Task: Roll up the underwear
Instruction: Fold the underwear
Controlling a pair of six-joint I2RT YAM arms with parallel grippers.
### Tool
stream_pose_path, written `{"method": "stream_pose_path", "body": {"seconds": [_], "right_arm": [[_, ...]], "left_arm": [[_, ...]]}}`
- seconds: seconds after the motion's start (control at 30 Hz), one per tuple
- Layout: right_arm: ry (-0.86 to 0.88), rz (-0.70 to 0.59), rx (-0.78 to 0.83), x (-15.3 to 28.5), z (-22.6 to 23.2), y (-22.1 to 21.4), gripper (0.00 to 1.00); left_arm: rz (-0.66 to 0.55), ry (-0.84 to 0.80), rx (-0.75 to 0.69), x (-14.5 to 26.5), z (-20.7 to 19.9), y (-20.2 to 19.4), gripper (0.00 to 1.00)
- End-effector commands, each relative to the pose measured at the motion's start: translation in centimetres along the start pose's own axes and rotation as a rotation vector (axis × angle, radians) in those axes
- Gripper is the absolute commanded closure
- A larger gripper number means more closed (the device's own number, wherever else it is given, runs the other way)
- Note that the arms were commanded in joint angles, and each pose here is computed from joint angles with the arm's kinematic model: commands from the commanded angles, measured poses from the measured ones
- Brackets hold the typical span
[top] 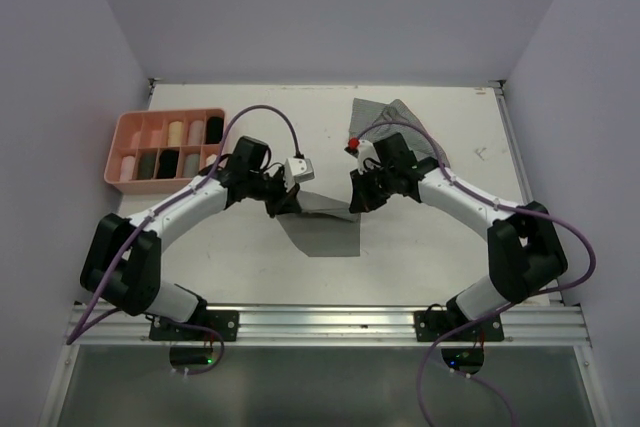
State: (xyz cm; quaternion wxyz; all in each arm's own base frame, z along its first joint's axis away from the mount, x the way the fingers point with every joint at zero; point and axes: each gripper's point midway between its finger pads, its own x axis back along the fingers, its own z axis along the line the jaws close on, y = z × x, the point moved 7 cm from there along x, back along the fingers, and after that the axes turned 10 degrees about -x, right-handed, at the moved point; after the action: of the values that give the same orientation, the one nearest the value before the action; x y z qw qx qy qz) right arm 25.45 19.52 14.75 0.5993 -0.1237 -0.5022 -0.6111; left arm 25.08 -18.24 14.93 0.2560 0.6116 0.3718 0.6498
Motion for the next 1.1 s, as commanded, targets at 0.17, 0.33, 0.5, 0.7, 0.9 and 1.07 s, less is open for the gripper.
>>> {"method": "stream_pose_path", "body": {"seconds": [0.17,0.33,0.5,0.7,0.9,1.07], "right_arm": [[-0.031,0.025,0.042,0.6,-0.5,-1.4,1.00],[-0.027,0.064,0.047,0.3,-0.5,-2.2,1.00],[-0.014,0.099,0.080,0.1,-0.3,-2.7,1.00],[-0.026,0.130,0.103,0.2,-0.3,-3.7,1.00],[-0.033,0.142,0.123,0.7,-0.2,-4.8,1.00],[-0.042,0.129,0.141,1.1,-0.1,-4.7,1.00]], "left_arm": [[0.028,-0.028,0.026,0.2,-2.0,-1.7,1.00],[0.053,-0.038,0.054,-0.6,-2.6,-3.0,1.00],[0.070,-0.074,0.069,-1.3,-3.4,-3.7,1.00],[0.077,-0.107,0.057,-1.8,-4.1,-3.8,1.00],[0.088,-0.141,0.054,-2.4,-4.7,-4.0,1.00],[0.095,-0.172,0.045,-2.8,-5.3,-4.1,1.00]]}}
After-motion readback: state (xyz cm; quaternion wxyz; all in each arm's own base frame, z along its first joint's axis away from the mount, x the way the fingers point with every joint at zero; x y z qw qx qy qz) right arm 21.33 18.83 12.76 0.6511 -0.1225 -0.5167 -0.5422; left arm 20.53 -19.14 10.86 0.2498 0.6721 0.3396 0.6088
